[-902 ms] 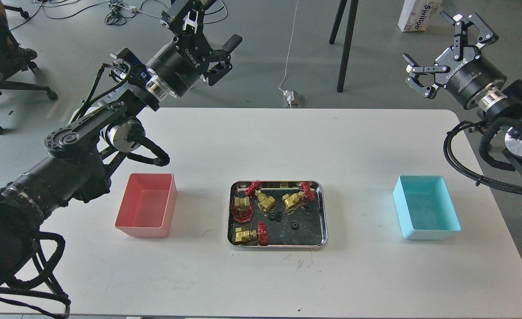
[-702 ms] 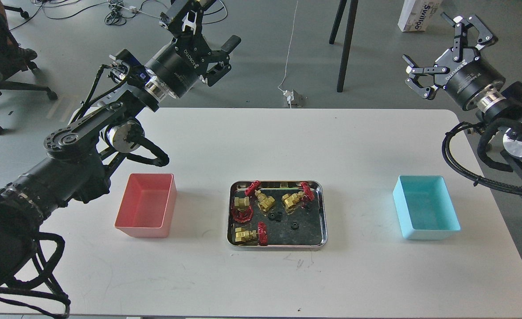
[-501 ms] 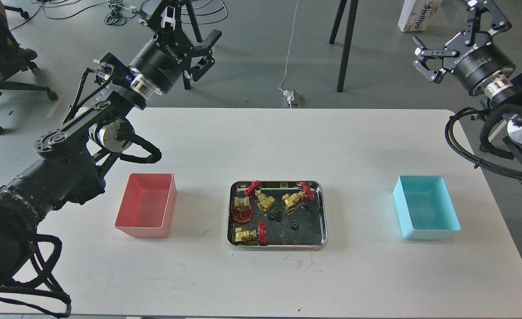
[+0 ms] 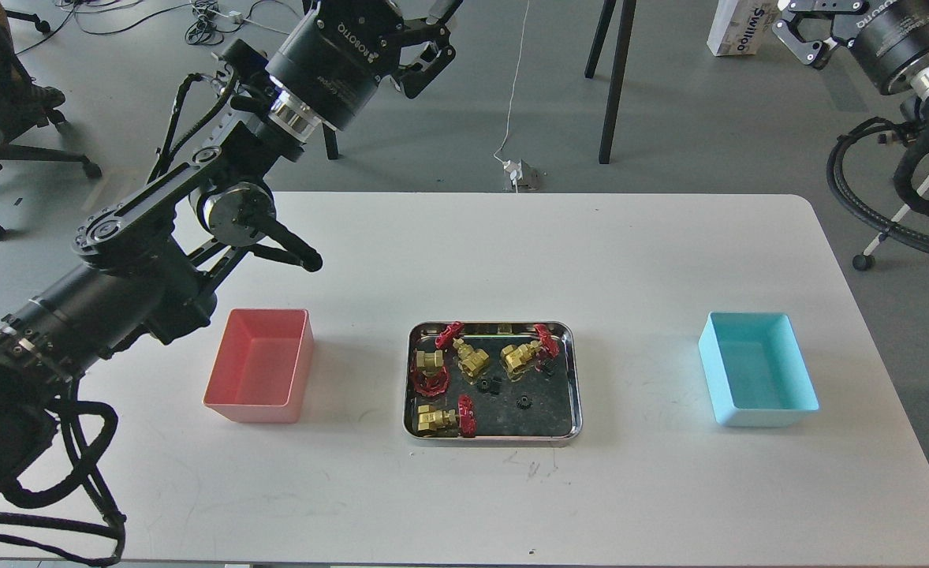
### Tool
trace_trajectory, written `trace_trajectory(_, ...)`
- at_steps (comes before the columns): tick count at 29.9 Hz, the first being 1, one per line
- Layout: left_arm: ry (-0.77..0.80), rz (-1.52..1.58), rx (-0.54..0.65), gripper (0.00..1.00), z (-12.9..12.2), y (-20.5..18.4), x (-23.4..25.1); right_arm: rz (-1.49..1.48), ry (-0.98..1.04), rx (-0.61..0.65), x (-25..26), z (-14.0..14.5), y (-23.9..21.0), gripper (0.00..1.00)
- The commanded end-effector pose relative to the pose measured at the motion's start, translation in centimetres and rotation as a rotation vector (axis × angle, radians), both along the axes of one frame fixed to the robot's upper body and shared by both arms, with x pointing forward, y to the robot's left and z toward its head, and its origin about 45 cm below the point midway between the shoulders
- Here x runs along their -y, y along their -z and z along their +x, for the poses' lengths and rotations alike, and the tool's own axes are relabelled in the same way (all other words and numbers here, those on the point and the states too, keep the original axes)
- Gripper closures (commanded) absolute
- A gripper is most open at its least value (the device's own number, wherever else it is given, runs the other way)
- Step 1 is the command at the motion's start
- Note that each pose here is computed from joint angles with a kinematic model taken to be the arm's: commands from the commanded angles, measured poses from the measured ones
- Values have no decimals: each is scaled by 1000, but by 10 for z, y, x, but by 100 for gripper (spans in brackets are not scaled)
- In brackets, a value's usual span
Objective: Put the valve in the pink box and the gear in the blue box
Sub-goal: 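Swing the left arm down and reach the left gripper toward the tray, then lower the left gripper onto a red-handled brass valve and close it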
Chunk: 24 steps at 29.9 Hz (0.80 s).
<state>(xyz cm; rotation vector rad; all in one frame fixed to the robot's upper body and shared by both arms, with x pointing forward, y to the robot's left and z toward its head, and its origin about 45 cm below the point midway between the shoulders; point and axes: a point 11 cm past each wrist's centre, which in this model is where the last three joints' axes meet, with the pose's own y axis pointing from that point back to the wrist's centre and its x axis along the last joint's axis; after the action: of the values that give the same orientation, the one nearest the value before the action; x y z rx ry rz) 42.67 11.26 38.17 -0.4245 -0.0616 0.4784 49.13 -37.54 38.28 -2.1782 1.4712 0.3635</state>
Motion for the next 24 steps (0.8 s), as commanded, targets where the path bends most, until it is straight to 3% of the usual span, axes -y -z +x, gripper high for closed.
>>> trace_trajectory(1,112,355,164,1,-25,-10,31,-6,12,-25,8,-4,12,1)
trace_trajectory(7,220,998,478,1,-34,25,39,-5,7,-56,8,-9,28,1)
trace_trajectory(14,523,1515,740,1,-59,114,0,-4,-10,-69,0,-8,34,1)
trace_trajectory(19,585,1596,847,1,-68,157,-13,-5,-71,-4,-32,2,0,1)
trace_trajectory(24,564,1591,842,2,-66,184,-19,-5,-43,6,-39,11,-16,1)
